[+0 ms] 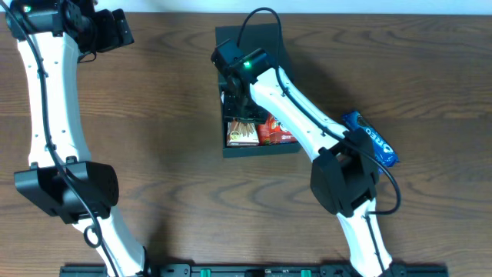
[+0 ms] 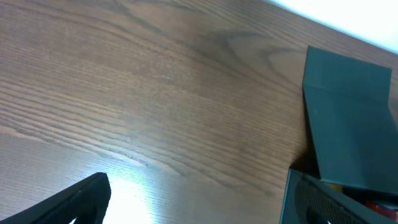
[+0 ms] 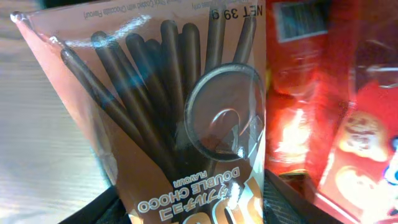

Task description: Pack container

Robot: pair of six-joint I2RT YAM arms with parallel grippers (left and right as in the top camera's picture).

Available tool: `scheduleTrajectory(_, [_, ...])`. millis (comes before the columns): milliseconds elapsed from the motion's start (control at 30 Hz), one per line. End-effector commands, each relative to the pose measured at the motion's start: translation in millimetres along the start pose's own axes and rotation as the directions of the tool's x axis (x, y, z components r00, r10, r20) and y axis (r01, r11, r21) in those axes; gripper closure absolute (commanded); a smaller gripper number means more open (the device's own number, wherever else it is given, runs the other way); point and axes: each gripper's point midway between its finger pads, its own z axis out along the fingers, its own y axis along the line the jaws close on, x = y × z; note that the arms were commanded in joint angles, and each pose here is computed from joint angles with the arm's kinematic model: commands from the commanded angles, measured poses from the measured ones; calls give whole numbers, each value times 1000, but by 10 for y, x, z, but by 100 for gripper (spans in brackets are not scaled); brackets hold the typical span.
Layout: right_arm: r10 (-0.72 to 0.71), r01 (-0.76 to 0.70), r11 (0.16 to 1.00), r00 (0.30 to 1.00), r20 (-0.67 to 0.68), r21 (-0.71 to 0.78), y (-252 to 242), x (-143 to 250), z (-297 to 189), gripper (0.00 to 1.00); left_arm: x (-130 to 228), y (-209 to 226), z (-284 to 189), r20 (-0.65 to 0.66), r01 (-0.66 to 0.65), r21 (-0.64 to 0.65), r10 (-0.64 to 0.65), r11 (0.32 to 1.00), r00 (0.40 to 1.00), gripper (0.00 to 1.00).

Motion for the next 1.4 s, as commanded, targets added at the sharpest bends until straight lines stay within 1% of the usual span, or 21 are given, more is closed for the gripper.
scheduleTrajectory(0, [31, -32, 998, 999, 18, 49, -73, -16, 31, 45, -3, 55, 46, -8, 12, -15, -12, 1000, 1000, 5])
scheduleTrajectory(100, [32, -33, 998, 999, 20, 49, -67, -16, 31, 40, -4, 55, 46, -7, 12, -15, -12, 1000, 1000, 5])
scheduleTrajectory(367, [8, -9, 999, 1000, 30, 37, 34, 12, 52, 35, -6, 54, 46, -6, 14, -15, -14, 1000, 1000, 5])
scheduleTrajectory(467, [-4, 3, 999, 1000, 30, 36, 50, 20, 52, 31, -8, 54, 46, -6, 14, -14, -14, 1000, 1000, 5])
scheduleTrajectory(500, [-5, 4, 999, 1000, 30, 35, 51, 21, 52, 29, -8, 54, 46, -6, 14, -14, -14, 1000, 1000, 5])
scheduleTrajectory(633, [-17, 17, 999, 999, 28, 30, 42, 6, 46, 14, -9, 54, 46, -5, 14, -14, -14, 1000, 1000, 5])
scheduleTrajectory(767, [-54, 54, 998, 998, 11, -20, 88, -22, -15, 5, -10, 54, 46, -5, 14, -14, -14, 1000, 1000, 5])
scheduleTrajectory(833, [-64, 64, 997, 998, 10, -53, 112, -63, -92, 5, -10, 54, 46, -5, 14, -14, -14, 1000, 1000, 5])
scheduleTrajectory(900, [-69, 70, 995, 997, 21, -68, 92, -127, -219, 7, -10, 54, 46, -5, 14, -14, -14, 1000, 1000, 5])
scheduleTrajectory(933, [-75, 77, 994, 997, 35, -75, 68, -180, -325, 8, -10, 54, 46, -5, 14, -14, -14, 1000, 1000, 5])
scheduleTrajectory(967, [-84, 88, 993, 995, 50, -82, 42, -226, -440, 14, -10, 54, 46, -5, 14, -14, -14, 1000, 1000, 5])
scheduleTrajectory(1000, [-101, 106, 990, 993, 65, -88, 19, -266, -551, 24, -10, 54, 46, -5, 14, -14, -14, 1000, 1000, 5])
scheduleTrajectory(1033, [-118, 125, 988, 990, 77, -93, 0, -287, -640, 46, -10, 54, 46, -5, 14, -14, -14, 1000, 1000, 5])
scheduleTrajectory(1067, [-142, 150, 984, 986, 82, -100, -14, -290, -722, 70, -9, 54, 46, -5, 14, -14, -14, 1000, 1000, 5])
scheduleTrajectory(1100, [-165, 173, 980, 983, 85, -100, -45, -275, -821, 99, -9, 54, 46, -5, 14, -14, -14, 1000, 1000, 5])
scheduleTrajectory(1200, [-287, 290, 954, 957, 48, -70, -160, -100, -983, 98, -7, 54, 46, -6, 14, -14, -14, 1000, 1000, 5])
scheduleTrajectory(1300, [-384, 382, 923, 923, -33, -45, -211, 117, -925, 98, -4, 54, 46, -7, 14, -15, -14, 1000, 1000, 5])
scheduleTrajectory(1367, [-441, 439, 898, 893, -93, -40, -167, 297, -780, 98, -1, 56, 46, -8, 14, -15, -14, 1000, 1000, 5])
